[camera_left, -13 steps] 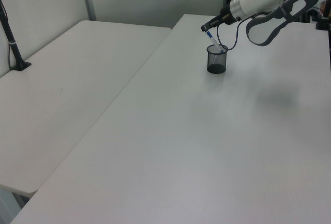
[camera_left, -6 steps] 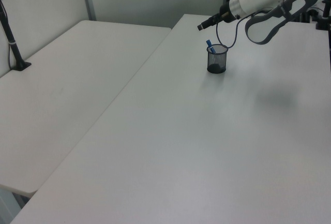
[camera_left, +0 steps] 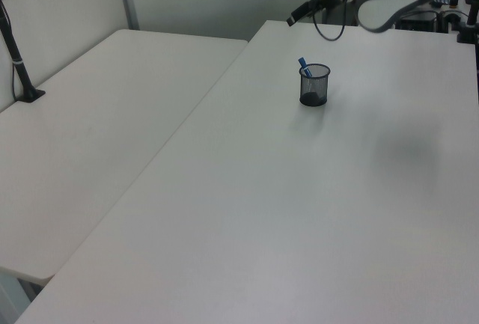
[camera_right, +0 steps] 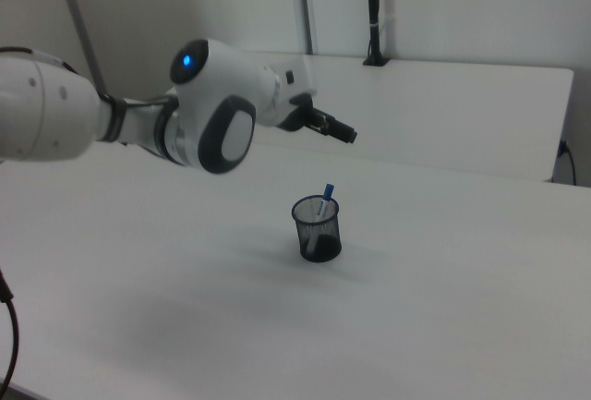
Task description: Insert the marker
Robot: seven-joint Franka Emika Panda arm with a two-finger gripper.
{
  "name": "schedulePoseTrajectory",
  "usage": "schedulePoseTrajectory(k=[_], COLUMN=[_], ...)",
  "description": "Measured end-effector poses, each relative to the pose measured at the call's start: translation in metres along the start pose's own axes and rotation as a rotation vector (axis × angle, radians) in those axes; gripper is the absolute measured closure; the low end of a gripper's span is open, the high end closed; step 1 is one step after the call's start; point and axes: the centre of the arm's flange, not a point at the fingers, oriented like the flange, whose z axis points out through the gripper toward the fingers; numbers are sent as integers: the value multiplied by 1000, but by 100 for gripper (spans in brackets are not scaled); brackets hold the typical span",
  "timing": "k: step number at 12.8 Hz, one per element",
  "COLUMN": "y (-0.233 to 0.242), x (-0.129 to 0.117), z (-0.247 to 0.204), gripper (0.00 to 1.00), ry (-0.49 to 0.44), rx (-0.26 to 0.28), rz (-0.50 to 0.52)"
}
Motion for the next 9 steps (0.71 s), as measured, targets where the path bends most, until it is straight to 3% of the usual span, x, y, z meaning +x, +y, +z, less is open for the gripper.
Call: schedulePoseTrajectory(k=[4, 9], y=[-6, -29], x=[24, 31], z=[-54, -151], gripper=[0, 0], ry=[-181, -533], rx=[-15, -13], rz=[7, -8])
